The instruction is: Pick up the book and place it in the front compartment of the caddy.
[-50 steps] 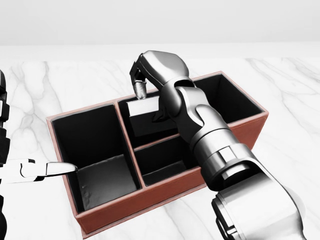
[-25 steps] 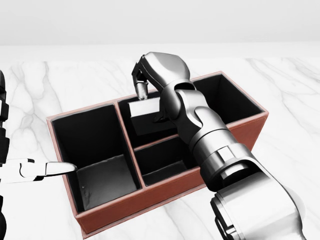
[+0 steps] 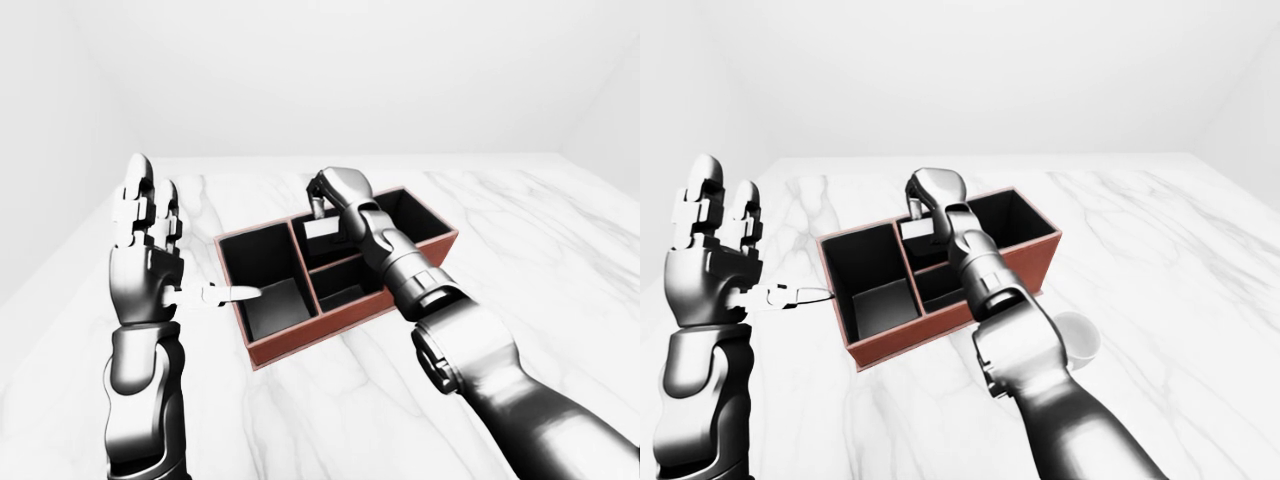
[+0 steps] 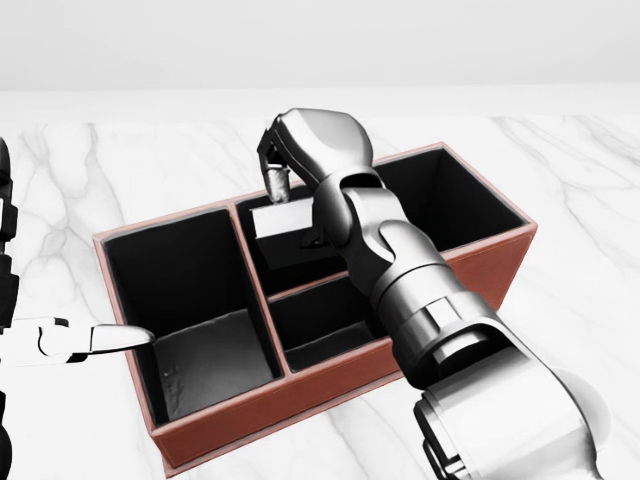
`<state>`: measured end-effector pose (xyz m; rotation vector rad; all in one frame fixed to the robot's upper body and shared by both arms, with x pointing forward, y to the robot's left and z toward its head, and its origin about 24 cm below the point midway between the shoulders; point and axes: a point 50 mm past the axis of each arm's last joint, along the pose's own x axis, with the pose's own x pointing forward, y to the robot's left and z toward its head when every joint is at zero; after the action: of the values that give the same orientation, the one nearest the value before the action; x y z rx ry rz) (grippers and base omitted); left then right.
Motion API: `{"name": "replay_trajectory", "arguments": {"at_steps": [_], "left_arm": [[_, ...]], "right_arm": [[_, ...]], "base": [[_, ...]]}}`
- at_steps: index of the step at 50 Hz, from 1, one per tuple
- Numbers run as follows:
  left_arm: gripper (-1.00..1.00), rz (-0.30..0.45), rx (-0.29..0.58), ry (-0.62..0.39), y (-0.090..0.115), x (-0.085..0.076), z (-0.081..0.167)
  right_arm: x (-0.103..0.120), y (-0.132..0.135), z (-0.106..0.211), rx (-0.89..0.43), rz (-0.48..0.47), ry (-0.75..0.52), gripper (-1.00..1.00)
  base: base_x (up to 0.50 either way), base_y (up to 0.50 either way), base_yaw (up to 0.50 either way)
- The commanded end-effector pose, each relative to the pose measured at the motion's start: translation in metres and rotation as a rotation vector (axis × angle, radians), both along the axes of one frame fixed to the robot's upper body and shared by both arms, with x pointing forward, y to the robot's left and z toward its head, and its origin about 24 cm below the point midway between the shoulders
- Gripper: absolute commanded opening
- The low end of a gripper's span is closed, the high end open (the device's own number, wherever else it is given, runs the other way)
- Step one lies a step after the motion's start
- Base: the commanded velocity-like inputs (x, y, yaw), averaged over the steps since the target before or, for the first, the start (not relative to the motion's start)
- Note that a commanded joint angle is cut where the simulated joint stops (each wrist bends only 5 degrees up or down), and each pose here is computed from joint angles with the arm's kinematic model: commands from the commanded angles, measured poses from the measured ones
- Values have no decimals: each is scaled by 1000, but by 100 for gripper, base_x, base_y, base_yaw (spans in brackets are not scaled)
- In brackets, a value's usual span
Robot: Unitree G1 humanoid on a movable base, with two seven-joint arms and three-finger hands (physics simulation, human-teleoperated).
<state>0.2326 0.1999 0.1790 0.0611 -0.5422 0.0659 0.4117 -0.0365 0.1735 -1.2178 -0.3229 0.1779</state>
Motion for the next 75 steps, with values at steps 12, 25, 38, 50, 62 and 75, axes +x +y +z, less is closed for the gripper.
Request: {"name": "replay_trajectory", "arguments": {"at_steps": [12,25,38,50,62,75], "left_arm": [[100,-11,0,-22,-1,-3,4],[100,-12,-1,-21,-1,-3,4],[100,-13,-2,-21,-1,-3,4],[100,-12,-3,-21,-1,-3,4],[100,-12,-4,-24,-1,-3,4],[100,-12,-5,-36,0,-4,7]], "right_arm": [[-1,4,5,5,-8,-62,-100],[-2,3,-1,7,-16,-53,-100],[-2,1,-4,5,-24,-46,-100],[-3,2,-7,4,-23,-44,-100],[-3,5,-8,3,-18,-48,-100],[-3,7,-6,-1,-17,-63,-100]], "base": [[0,0,0],[0,0,0],[0,0,0],[0,0,0],[0,0,0],[0,0,0]]}}
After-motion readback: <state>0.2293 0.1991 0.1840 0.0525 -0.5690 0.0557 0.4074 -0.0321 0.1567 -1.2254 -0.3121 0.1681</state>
